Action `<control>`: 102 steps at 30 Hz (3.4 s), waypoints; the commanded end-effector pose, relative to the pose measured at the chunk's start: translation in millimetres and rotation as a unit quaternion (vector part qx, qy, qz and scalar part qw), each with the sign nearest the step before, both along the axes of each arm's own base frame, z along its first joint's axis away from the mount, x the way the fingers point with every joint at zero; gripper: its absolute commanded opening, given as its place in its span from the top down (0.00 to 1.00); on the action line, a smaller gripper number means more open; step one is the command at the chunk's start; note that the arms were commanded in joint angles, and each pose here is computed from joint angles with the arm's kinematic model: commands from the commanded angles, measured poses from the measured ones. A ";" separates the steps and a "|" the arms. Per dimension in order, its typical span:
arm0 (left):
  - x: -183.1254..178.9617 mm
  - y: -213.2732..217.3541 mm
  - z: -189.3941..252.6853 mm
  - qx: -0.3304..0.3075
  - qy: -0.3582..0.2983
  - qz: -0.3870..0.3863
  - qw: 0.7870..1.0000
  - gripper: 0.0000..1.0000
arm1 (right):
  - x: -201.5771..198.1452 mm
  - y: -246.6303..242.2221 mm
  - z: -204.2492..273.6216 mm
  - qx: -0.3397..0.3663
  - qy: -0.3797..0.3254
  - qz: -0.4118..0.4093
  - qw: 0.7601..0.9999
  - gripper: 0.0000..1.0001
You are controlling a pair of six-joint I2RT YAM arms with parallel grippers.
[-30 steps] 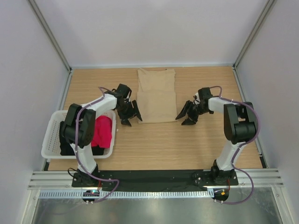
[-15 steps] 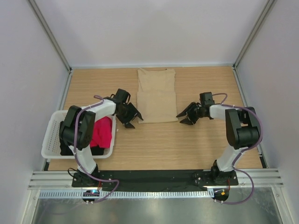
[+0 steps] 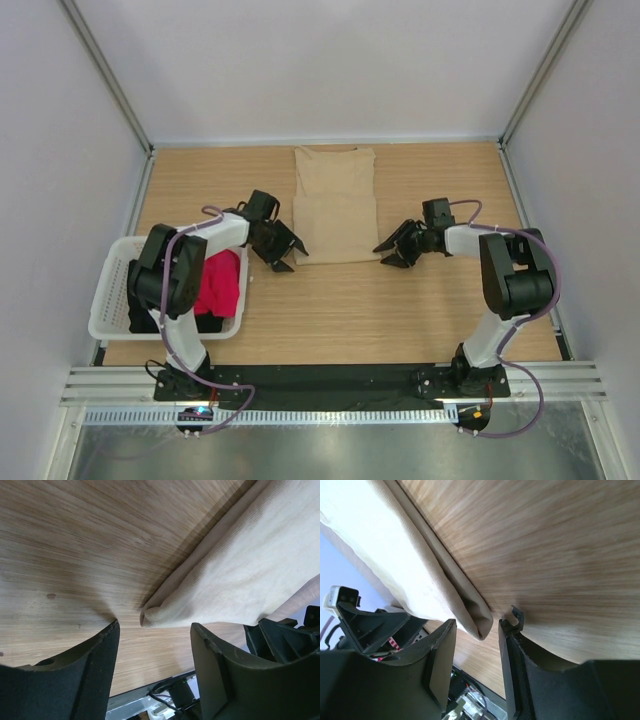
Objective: Fold and stack the t-shirts
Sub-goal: Fold the tshirt
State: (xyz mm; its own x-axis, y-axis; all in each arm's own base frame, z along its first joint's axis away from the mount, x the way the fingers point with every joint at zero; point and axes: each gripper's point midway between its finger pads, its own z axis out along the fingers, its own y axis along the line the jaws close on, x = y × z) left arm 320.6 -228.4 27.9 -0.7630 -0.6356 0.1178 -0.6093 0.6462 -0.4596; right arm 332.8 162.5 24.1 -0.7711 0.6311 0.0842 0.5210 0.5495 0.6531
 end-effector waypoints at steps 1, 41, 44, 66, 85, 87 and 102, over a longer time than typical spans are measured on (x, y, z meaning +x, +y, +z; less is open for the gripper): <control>4.3 -0.6 -10.5 0.005 0.007 0.008 1.000 0.41 | -17.6 -5.9 -10.1 -0.038 0.014 0.014 0.999 0.53; 12.5 3.5 -26.1 0.037 -0.003 -0.043 0.998 0.74 | -7.9 -11.0 -42.8 -0.087 0.029 0.023 0.996 0.56; 12.2 2.4 -27.0 0.037 -0.001 -0.050 0.998 0.74 | -10.9 -13.0 -45.1 -0.091 0.031 0.019 0.995 0.60; -45.3 -8.6 14.6 0.114 -0.051 -0.192 0.973 1.00 | -62.9 -20.9 -3.1 -0.103 0.006 0.080 0.991 0.99; -196.3 -4.7 80.4 0.087 -0.076 -0.253 0.960 1.00 | -220.1 -39.0 68.2 -0.085 -0.015 0.100 0.991 0.99; -200.0 -5.0 89.5 0.080 -0.075 -0.255 0.961 1.00 | -224.2 -38.4 78.1 -0.079 -0.023 0.102 0.991 0.99; -121.7 -12.9 130.0 0.109 -0.105 -0.231 0.961 0.99 | -111.1 -16.5 151.2 -0.079 -0.085 0.111 0.987 0.99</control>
State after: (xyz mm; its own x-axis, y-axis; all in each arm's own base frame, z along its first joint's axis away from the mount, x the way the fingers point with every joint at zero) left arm 179.4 -252.4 152.0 -0.9664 -0.2197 -0.1331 -0.1508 0.9046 -0.3986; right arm 190.8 143.8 156.7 -0.8913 0.4504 -0.0516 0.3363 0.7332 0.5910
